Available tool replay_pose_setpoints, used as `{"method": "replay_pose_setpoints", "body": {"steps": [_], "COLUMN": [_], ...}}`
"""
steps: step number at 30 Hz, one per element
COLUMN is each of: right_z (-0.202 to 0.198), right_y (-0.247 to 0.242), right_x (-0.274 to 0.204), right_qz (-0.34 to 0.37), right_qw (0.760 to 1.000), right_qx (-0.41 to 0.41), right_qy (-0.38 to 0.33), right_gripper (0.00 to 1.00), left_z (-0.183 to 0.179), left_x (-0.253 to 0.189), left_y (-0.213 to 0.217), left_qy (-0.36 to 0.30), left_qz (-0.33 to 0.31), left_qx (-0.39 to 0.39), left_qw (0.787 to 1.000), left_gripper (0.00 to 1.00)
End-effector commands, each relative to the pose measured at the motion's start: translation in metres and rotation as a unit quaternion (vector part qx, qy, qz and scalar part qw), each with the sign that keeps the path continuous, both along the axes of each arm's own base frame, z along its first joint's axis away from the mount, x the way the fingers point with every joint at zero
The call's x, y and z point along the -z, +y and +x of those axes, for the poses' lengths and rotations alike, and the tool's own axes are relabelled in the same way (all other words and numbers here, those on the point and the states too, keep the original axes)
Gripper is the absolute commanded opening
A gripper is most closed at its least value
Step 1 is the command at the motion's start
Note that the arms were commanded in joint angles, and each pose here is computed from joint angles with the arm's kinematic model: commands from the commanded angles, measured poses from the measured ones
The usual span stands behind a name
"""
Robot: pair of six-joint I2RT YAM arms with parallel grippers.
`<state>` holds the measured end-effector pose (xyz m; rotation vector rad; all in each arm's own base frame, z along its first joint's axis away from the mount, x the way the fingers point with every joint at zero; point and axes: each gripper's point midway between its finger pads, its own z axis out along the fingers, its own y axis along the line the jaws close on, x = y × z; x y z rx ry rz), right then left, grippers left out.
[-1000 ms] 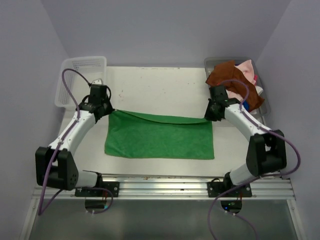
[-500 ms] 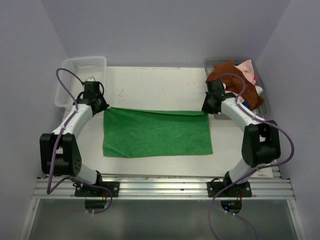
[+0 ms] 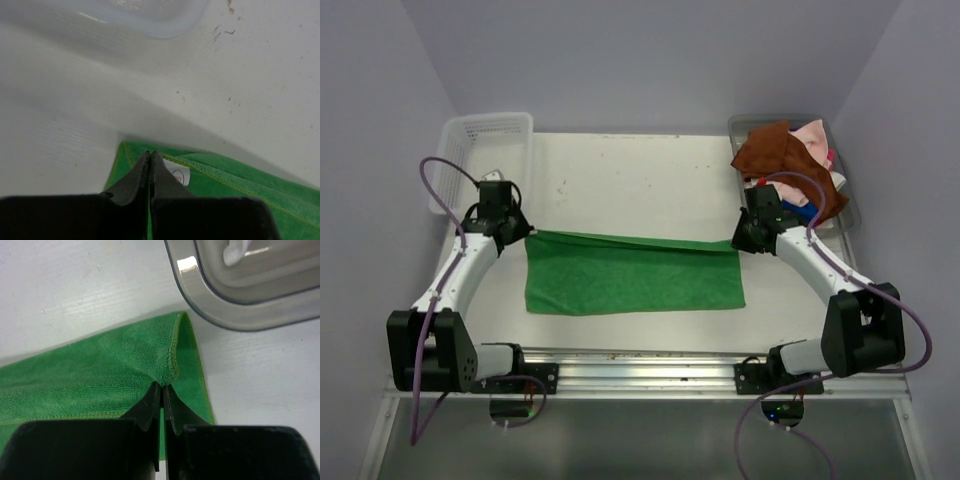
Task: Roll the towels
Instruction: Fold the towel
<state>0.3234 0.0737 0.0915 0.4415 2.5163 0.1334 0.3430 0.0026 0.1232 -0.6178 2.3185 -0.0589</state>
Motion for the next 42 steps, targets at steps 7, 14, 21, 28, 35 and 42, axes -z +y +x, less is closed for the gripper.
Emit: {"method": "replay_pose_setpoints", "body": {"steps": [7,14,21,28,35,42], "right_z": [-0.051,-0.075,-0.093,-0.094,-0.100,-0.108], "right_y": [-0.007,-0.011,-0.008,-0.007,-0.004,-0.007], "right_x": [0.010,0.019,0.035,0.029,0.019,0.022], "right_qz": [0.020,0.024,0.042,0.048,0.070,0.068], "right_qw": [0.999,0.998,0.997,0.997,0.996,0.995], "right_qx": [0.014,0.028,0.032,0.033,0.043,0.050], "right_qy": [0.024,0.045,0.064,0.055,0.041,0.046], "right_gripper": [0.00,0.00,0.00,0.00,0.00,0.00], "left_z": [-0.070,-0.103,-0.120,-0.123,-0.123,-0.130], "left_x": [0.015,0.035,0.050,0.051,0.039,0.030], "left_y": [0.005,-0.005,-0.010,-0.014,-0.011,-0.010], "left_qy": [0.030,0.059,0.063,0.069,0.059,0.054], "left_qz": [-0.019,-0.067,-0.091,-0.102,-0.099,-0.102], "left_qx": [-0.052,-0.092,-0.111,-0.107,-0.118,-0.126], "left_qw": [0.998,0.992,0.988,0.987,0.986,0.985], "left_gripper": [0.00,0.00,0.00,0.00,0.00,0.00]}}
